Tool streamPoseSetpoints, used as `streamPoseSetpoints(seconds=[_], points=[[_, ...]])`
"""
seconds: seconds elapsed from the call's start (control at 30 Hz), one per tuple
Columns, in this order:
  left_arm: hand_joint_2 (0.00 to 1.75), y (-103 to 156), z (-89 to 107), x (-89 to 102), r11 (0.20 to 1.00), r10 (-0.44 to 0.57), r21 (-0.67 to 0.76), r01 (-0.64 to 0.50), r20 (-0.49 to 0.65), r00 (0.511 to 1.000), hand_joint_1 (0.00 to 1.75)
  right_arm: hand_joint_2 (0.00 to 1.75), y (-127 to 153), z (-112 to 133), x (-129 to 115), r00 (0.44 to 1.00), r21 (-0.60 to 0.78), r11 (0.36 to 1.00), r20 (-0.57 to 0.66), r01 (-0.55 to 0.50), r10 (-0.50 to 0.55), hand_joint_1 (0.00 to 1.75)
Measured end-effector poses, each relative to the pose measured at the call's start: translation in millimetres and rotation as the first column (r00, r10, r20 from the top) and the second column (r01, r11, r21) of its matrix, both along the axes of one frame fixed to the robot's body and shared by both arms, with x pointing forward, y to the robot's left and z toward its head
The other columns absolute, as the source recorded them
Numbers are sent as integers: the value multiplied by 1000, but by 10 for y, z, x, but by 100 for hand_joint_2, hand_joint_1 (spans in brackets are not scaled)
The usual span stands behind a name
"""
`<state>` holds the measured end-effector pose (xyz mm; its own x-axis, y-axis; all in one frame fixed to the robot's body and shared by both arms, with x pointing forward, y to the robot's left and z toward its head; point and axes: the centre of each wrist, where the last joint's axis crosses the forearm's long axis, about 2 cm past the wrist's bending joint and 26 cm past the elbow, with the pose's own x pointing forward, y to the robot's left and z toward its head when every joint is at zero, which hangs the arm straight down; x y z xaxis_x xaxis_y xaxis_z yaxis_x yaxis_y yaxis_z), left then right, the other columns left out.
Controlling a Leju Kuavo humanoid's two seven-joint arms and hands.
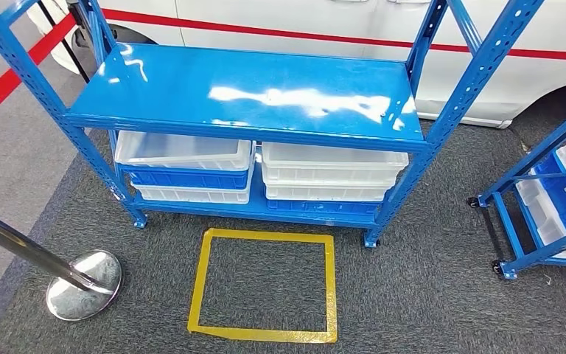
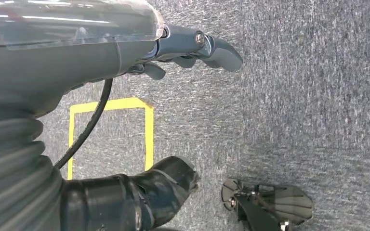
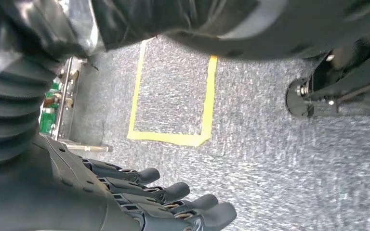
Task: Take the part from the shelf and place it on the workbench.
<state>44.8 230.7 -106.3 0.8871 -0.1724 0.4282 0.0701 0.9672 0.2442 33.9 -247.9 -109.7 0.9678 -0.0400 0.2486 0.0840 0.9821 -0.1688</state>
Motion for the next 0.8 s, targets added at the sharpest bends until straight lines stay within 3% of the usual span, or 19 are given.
streamPoseSetpoints(seconds=[0.17,0.2,0.27,0.3,0.33,0.4,0.5,0.63,0.8], points=[[175,144,6,122,1000,27,6,-27,18,999,0,175,-58,-21,-199,999,16,1000,-40,1,0,0],[175,172,7,145,999,32,6,-32,22,999,0,131,-67,-24,-230,999,20,1000,-45,1,0,0],[87,213,11,182,999,40,2,-40,25,999,0,44,-84,-28,-279,999,28,1000,-52,-1,2,0],[44,234,13,195,999,44,-1,-44,26,999,0,44,-90,-29,-297,998,32,999,-55,-2,4,0],[0,253,12,198,999,49,-4,-49,24,999,0,87,-98,-31,-310,998,36,999,-57,-2,5,0],[0,289,5,165,998,58,-13,-58,11,998,0,175,-117,-31,-305,999,42,999,-54,-4,6,0],[0,314,-16,29,997,69,-32,-70,-29,997,0,175,-164,-29,-234,999,45,999,-33,-7,9,0],[0,349,-47,-239,995,80,-53,-85,-99,992,0,0,-249,-9,-27,1000,38,999,27,-13,12,0],[0,341,-60,-441,991,84,-88,-99,-160,983,0,0,-355,17,148,996,34,999,84,-22,19,0]])
